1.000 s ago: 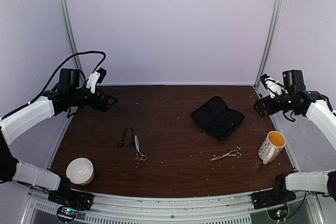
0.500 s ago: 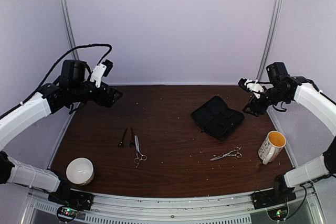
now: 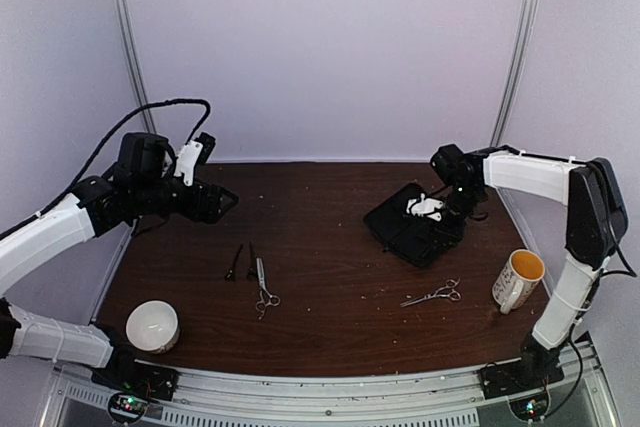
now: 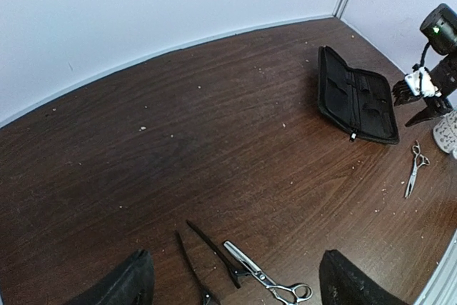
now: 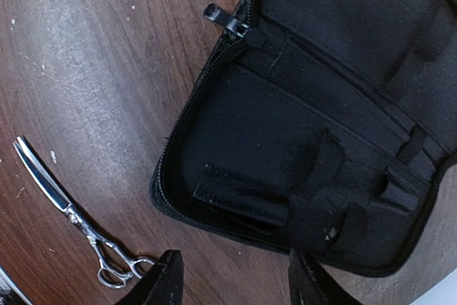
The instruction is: Sort the hair-cutting tools
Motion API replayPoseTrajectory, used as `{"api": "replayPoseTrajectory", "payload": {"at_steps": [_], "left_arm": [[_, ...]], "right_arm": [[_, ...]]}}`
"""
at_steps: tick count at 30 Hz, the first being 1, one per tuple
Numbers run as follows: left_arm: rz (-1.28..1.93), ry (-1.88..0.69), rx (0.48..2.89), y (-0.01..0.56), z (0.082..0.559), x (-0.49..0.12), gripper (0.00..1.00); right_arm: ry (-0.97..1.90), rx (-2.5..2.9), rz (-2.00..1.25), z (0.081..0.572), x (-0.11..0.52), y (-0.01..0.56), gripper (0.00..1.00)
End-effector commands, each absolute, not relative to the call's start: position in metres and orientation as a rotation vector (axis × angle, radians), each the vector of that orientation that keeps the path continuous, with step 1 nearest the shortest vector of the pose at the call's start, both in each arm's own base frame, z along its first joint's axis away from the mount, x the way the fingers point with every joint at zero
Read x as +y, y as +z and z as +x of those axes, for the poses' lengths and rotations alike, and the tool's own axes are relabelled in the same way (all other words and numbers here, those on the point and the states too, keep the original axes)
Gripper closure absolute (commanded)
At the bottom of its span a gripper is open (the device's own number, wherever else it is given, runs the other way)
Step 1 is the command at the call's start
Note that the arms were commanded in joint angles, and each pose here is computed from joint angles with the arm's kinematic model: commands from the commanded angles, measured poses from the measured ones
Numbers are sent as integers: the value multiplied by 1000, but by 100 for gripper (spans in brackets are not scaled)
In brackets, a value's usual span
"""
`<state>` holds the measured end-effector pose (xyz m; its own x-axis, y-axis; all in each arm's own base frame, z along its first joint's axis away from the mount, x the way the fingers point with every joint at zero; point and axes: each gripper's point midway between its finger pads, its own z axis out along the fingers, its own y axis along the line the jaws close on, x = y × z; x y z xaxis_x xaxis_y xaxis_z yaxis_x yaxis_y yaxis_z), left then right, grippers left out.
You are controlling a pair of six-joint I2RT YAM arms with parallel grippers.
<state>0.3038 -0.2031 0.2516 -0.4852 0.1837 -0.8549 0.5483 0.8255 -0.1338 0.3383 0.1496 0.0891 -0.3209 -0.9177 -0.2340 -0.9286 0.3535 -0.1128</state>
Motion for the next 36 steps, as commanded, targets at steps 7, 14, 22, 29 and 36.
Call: {"api": "replayPoseTrajectory", "payload": {"at_steps": [7,14,22,29,36], "left_arm": [[557,-532,2060,249,306,-213,17],[571,-527,2077,243,310,-216,17],[579,-542,2083,239,314,-222,16],[578,-565,2083,241,316,-226,16],[565,-523,2094,235,311,-216,16]], "right_arm": [[32,2313,-1922,334,171,68,56],[50,2302,-2046,320,173,56,66],[43,2228,-2126,301,175,55,58],[-82,2250,-2065,323,173,41,67],[-94,2174,-2082,323,188,40,83]]}}
